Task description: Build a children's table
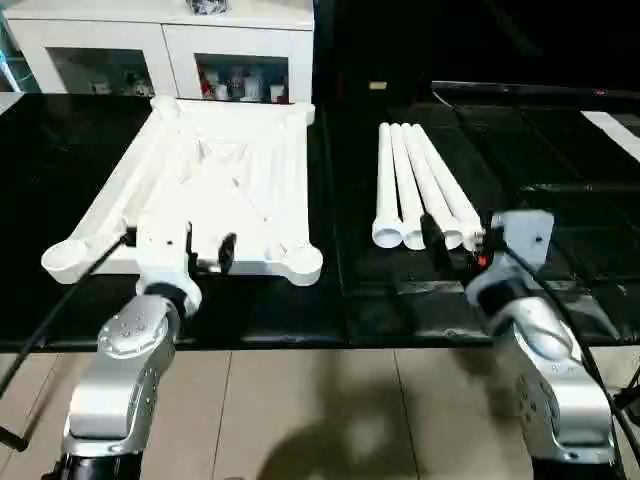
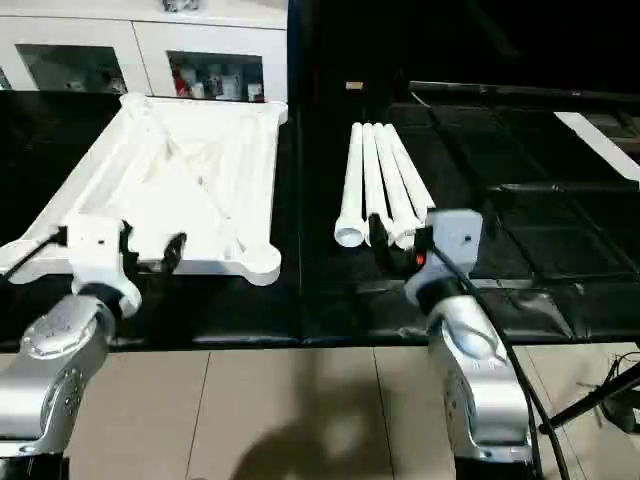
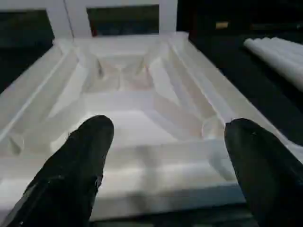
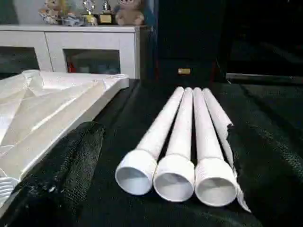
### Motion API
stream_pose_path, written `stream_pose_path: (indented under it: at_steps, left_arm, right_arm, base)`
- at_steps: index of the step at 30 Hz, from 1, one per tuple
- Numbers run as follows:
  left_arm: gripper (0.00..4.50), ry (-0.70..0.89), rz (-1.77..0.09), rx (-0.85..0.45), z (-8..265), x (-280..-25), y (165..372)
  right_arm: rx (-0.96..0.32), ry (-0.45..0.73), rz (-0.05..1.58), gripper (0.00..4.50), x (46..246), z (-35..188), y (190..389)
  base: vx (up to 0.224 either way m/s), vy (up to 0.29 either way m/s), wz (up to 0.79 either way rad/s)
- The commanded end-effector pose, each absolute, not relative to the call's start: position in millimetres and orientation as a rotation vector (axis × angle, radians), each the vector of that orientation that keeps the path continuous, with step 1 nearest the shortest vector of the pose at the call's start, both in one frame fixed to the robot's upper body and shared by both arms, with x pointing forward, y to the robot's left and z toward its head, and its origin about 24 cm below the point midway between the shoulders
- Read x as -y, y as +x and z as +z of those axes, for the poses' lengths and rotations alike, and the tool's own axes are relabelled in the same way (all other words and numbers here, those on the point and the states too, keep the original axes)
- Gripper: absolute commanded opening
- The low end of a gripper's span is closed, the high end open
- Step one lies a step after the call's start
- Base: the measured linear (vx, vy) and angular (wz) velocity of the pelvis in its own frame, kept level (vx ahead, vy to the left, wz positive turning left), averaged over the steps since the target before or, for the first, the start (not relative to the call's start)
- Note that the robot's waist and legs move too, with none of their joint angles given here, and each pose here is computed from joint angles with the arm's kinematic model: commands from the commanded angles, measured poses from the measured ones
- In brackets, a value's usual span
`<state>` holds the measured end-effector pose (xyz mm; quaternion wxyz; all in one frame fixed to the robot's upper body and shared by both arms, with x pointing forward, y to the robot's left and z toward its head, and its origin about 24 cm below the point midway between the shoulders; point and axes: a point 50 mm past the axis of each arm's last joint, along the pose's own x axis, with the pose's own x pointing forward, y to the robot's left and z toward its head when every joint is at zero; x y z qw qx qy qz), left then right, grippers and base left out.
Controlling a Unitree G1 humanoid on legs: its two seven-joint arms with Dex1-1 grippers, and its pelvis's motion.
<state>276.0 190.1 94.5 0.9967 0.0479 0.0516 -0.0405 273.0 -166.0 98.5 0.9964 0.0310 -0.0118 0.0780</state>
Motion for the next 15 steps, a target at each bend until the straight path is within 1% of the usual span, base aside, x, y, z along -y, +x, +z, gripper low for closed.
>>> stream_pose_path:
  at_steps: [1,3,5,8,9,15]
  left_arm:
    - [4.21,0.120,-0.090,-0.091,96.2,-186.5,276.1]
    - [4.21,0.150,-0.054,-0.071,95.7,-186.8,274.9]
    - [4.21,0.135,-0.059,-0.088,92.7,-185.9,274.9]
    - [4.21,0.103,-0.068,-0.089,93.7,-185.4,275.6]
    - [4.21,0.098,-0.073,-0.084,95.4,-185.4,276.7]
    - [4.21,0.096,-0.079,-0.078,97.0,-185.6,277.7]
  right_arm:
    - [0.047,0.042,0.130,4.50,169.9,102.5,273.7]
    - [0.061,0.053,0.100,4.50,170.9,101.1,275.3]
    - [0.048,0.095,0.075,4.50,169.7,98.6,277.8]
    - [0.047,0.096,0.091,4.50,166.6,99.1,279.2]
    - [0.052,0.122,0.104,4.50,164.6,100.5,279.7]
    - [0.055,0.119,0.120,4.50,163.0,101.5,279.9]
  base:
    - [0.000,0.000,0.00]
    - [0.000,0.000,0.00]
    - [0.000,0.000,0.00]
    - [0.000,0.000,0.00]
    - [0.000,0.000,0.00]
    - [0.000,0.000,0.00]
